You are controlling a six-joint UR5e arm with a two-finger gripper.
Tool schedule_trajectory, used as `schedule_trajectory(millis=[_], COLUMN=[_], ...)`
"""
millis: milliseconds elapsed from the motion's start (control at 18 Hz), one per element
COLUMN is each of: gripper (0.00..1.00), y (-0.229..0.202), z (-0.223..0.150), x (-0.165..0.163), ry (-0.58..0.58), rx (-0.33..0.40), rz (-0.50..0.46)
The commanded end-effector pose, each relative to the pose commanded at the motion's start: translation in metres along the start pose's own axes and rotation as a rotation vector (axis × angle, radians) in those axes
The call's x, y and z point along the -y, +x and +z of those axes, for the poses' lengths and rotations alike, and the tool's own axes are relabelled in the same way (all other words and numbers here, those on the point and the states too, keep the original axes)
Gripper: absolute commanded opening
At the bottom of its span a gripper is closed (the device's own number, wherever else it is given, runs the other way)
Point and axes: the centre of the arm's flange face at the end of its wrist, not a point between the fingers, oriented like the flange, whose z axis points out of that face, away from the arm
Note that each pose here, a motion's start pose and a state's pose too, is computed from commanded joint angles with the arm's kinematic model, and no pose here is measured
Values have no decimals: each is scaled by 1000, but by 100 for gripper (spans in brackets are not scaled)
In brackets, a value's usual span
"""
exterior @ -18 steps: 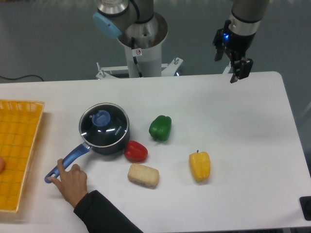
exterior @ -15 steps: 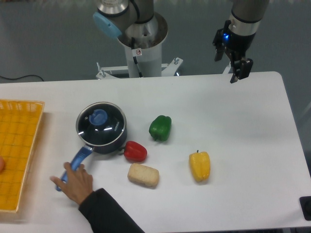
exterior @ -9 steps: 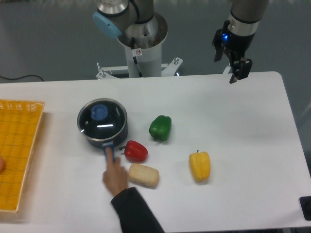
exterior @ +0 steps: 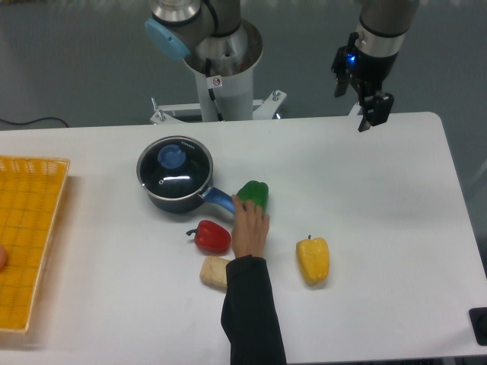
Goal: Open the lid
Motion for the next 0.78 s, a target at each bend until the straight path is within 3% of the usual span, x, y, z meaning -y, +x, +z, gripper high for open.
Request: schedule_trajectory(millis=[333, 778], gripper=[100, 100], y=[4, 1], z=[13, 39], x=[7, 68], ry=[15, 19], rx=[-25, -78], rz=[-20, -200])
